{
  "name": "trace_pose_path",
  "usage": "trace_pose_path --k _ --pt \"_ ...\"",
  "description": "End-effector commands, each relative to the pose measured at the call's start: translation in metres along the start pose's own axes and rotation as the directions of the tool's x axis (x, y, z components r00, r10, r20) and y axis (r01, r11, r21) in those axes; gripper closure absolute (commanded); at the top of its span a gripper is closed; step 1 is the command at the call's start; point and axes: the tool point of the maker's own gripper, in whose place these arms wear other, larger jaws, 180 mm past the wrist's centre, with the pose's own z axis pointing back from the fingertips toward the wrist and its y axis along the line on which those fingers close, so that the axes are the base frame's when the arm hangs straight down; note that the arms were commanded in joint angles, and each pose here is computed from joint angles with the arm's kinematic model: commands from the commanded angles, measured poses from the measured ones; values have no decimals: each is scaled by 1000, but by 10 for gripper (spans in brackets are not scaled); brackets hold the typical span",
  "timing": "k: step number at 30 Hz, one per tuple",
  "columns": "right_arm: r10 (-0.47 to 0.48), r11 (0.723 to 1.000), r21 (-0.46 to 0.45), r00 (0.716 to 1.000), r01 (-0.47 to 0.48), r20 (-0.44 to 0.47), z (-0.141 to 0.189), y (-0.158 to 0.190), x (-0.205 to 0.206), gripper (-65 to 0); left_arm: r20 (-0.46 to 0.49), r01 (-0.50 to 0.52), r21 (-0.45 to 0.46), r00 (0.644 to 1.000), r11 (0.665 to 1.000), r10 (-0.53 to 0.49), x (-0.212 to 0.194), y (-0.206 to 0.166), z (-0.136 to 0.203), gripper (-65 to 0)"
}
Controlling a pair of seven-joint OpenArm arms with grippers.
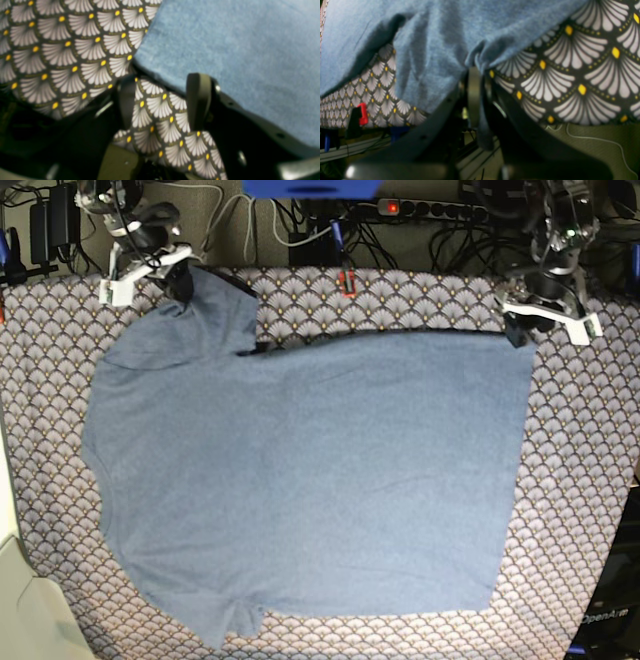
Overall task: Fold the T-shirt properly
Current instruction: 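Lower both grippers onto the shirt's shoulder corners and pinch them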
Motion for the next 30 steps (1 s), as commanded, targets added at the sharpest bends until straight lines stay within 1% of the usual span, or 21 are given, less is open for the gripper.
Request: trace_pose_path --k 1,7,11,19,24,30 --pt "17 999 -37 995 -20 -97 3 -9 -21 0 29 1 9 1000 1000 -2 9 5 0 -325" --pt "17 999 -40 995 -21 -98 3 -10 -22 0 0 -38 46 999 998 39 -2 20 -16 -325" --pt "16 999 -42 995 -20 -102 4 -10 -23 0 -19 -56 50 998 997 57 -9 21 -25 -325" --pt "28 998 -45 994 -33 -105 5 -14 -22 0 -2 -67 39 998 997 67 -2 15 -31 -325" --pt "28 998 -45 994 -33 -107 6 -14 -23 0 -17 -81 44 997 996 81 -5 16 -39 -325" --pt "28 998 -45 994 -33 -107 6 -14 -23 0 -17 -108 33 994 994 109 -9 8 -41 -319"
